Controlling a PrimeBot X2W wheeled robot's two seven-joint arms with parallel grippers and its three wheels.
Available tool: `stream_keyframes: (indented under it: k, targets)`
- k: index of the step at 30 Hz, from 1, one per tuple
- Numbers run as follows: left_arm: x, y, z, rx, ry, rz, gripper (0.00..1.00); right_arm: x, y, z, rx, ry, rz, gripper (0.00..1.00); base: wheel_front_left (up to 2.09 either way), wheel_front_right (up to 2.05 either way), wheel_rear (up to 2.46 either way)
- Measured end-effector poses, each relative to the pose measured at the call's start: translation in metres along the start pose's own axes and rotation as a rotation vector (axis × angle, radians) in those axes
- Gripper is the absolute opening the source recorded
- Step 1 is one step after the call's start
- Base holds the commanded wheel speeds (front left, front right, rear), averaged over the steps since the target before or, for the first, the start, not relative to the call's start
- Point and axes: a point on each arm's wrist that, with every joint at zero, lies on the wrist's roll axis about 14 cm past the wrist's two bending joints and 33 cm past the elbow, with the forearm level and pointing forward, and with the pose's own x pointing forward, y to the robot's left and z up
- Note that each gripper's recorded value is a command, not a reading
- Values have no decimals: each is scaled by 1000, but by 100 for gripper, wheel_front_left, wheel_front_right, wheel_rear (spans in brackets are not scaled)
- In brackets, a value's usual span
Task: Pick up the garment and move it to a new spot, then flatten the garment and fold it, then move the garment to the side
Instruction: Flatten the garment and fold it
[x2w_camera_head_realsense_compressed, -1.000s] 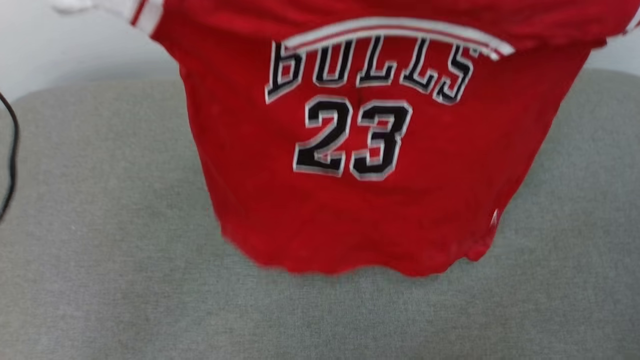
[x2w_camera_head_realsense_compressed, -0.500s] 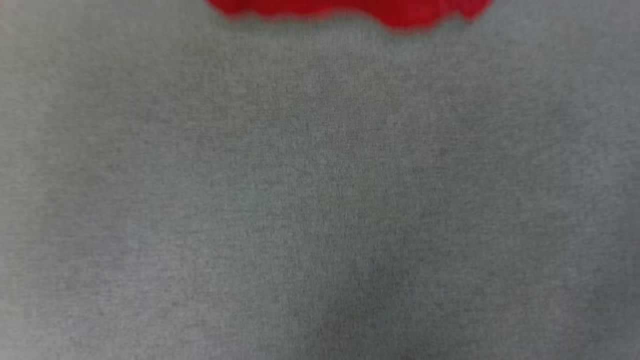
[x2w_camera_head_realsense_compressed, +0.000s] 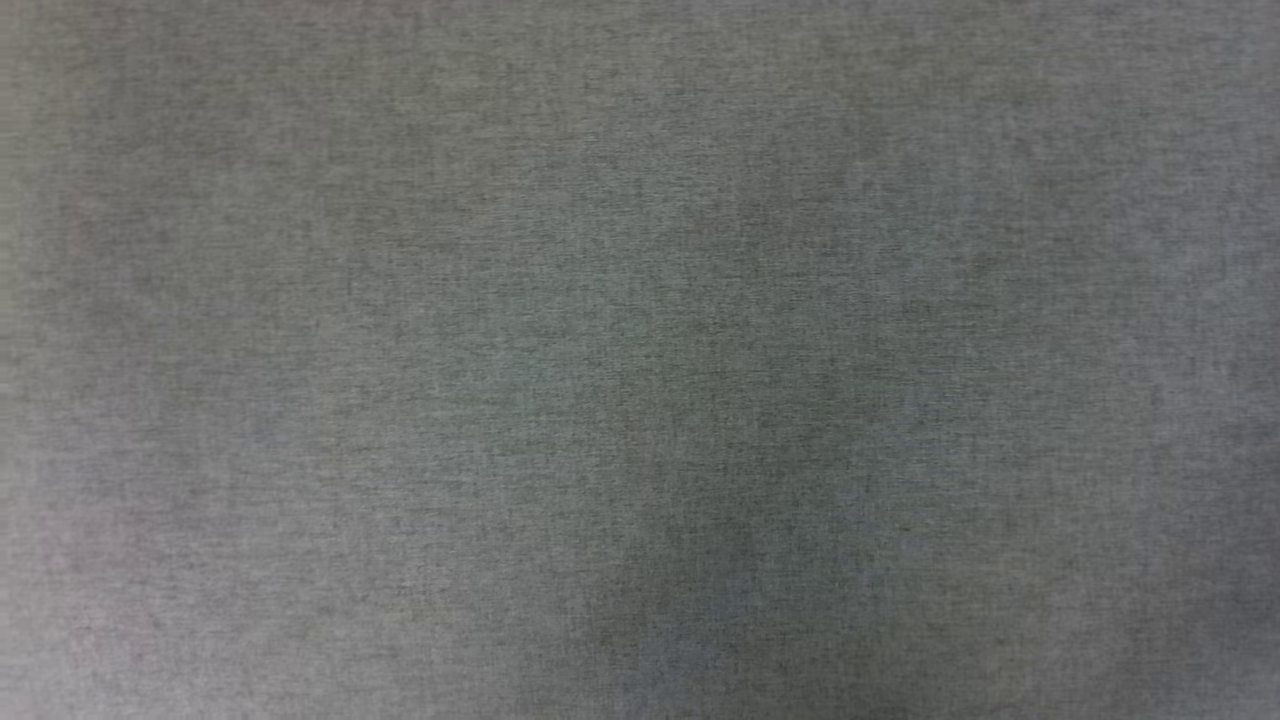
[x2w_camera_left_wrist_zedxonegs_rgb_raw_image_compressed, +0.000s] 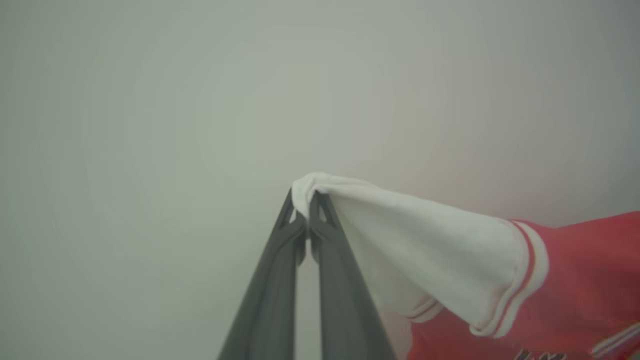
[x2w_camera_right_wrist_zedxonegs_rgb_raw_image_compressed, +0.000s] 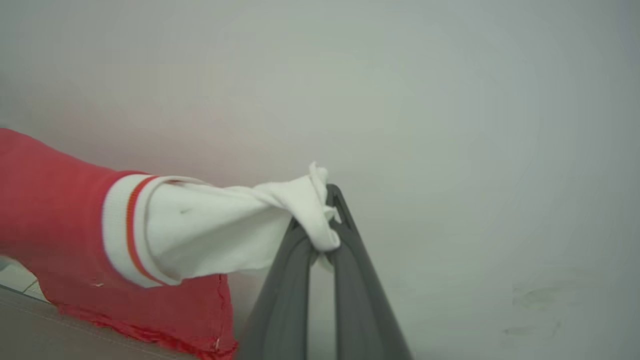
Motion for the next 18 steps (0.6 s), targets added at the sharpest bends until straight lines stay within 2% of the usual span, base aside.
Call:
stream_keyframes:
  k: [6,10,15,18]
  targets:
    - [-33,-24,-72,-44,151,-42,0,-16,12,-78,7,164,26,0,0,0,0]
    - [-69,-33,-109,-43,258,-64,0,-40,12,-112,25,262,34,0,0,0,0]
    - [-129,-45,-141,-64,377,-66,0,-92,12,-161,51,456,46,0,0,0,0]
    - [-172,-50,-154,-73,465,-62,0,-127,15,-178,65,557,62,0,0,0,0]
